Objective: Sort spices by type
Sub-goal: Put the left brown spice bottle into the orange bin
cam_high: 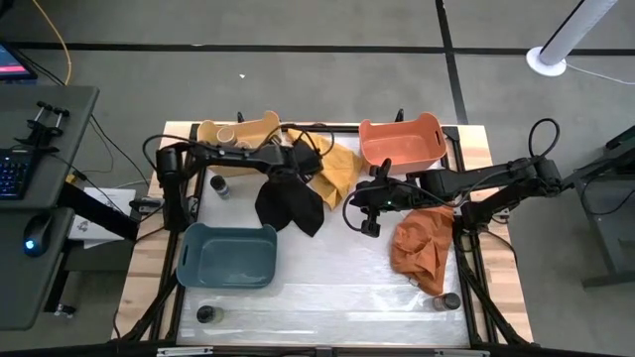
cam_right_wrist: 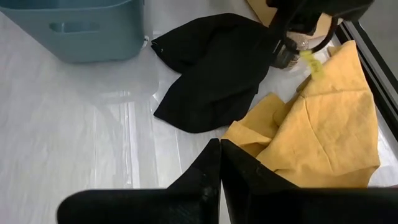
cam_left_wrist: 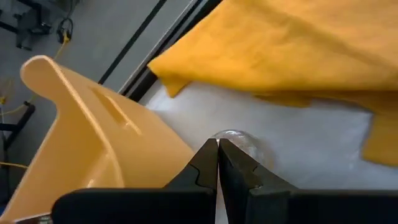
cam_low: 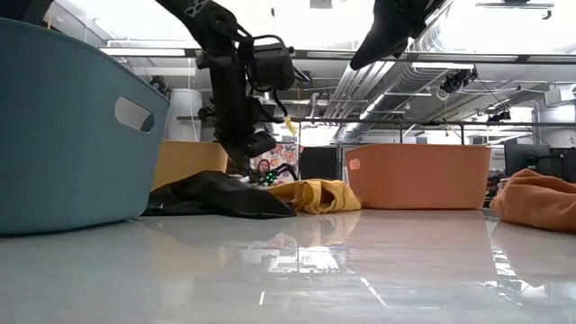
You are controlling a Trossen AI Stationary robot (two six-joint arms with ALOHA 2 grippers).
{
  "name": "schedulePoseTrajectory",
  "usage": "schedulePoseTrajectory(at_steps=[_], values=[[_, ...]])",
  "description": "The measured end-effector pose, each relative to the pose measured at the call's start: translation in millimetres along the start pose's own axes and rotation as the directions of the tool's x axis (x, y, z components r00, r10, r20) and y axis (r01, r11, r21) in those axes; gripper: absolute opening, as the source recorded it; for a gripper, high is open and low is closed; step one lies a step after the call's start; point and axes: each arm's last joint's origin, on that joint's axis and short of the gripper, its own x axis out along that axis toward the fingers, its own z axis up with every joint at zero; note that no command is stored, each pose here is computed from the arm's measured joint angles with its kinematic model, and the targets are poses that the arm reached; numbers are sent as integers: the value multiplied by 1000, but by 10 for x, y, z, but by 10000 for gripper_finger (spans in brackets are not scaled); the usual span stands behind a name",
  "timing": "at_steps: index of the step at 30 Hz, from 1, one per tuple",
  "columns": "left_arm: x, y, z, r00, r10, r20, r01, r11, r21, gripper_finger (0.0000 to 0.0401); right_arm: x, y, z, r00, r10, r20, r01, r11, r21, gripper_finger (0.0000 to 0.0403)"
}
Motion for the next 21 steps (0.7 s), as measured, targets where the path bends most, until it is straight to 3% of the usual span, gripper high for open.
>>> schedulePoseTrajectory(at_steps=[8,21], values=[[45,9,-37,997,75,18,-75,997,-2,0,0,0,3,1000,0,3,0,1000,3,0],[114,-17,-29,1000,-6,-3,6,999,40,0,1,1,2,1000,0,2,0,1000,10,0]])
